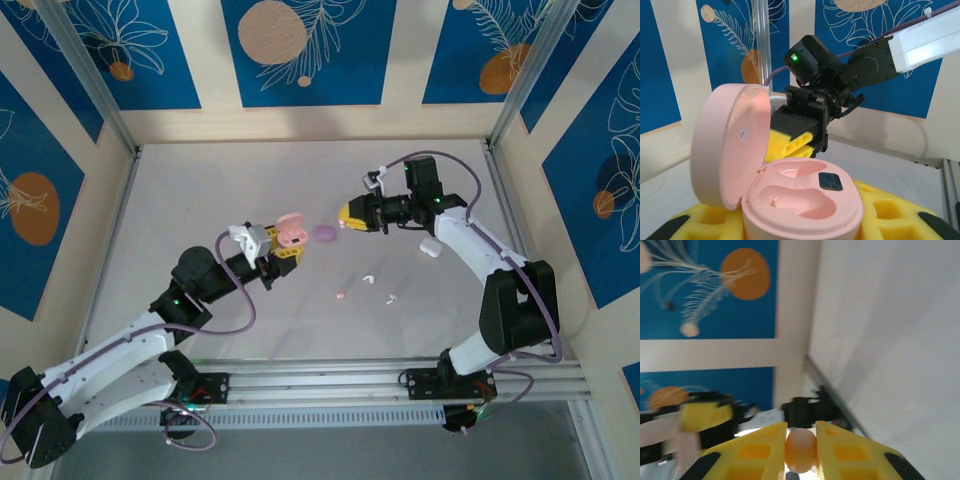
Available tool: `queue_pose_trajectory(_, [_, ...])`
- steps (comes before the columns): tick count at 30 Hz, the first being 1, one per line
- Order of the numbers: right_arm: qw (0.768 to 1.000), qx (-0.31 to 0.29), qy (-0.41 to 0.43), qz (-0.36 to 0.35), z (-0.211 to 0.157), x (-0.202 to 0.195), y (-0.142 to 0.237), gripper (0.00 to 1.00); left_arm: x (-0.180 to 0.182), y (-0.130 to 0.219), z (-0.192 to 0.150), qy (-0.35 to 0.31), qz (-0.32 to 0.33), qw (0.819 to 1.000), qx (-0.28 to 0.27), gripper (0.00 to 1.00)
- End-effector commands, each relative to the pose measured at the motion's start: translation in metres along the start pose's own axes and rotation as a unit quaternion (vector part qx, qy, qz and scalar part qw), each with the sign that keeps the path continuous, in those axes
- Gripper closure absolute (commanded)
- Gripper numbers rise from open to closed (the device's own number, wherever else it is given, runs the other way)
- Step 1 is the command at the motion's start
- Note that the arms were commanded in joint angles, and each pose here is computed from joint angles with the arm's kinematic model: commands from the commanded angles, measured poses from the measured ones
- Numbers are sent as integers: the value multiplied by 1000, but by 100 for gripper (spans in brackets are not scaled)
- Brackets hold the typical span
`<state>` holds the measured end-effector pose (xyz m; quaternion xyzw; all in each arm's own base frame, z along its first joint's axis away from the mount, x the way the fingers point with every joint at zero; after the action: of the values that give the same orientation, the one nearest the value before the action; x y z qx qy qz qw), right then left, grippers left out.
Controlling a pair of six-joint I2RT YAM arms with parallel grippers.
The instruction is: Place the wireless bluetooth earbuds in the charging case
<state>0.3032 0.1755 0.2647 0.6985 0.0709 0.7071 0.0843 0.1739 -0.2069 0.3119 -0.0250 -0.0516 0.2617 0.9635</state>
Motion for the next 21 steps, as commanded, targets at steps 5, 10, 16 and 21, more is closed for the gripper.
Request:
queue_pose_trajectory(5, [990, 88, 44, 103, -21, 54, 17, 80, -1, -8, 6, -11, -10, 1000, -13, 69])
queue_pose_trajectory(10, [989, 92, 46, 106, -29, 68, 19, 79, -2, -12, 6, -12, -20, 1000, -12, 69])
queue_pose_trajectory(16, [991, 80, 52, 98, -38, 79, 15, 79, -5, -19, 4, -22, -41, 999, -13, 68])
queue_pose_trajectory(21, [989, 57, 108, 79, -55, 96, 4, 79, -4, -26, 2, -36, -47, 998, -23, 69])
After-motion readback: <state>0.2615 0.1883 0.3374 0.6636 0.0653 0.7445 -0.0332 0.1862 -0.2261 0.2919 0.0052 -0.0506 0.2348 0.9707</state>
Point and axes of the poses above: each hand's point on the last joint's axis, 136 mm out from that joint toward the fingers, its own y axis back along the fingers, its own x axis along the line the jaws close on, z = x × y, the point moved 7 cm from there along y, back along the fingers, and after that the axes turned 5 degrees about -y, right-handed, at the moved point
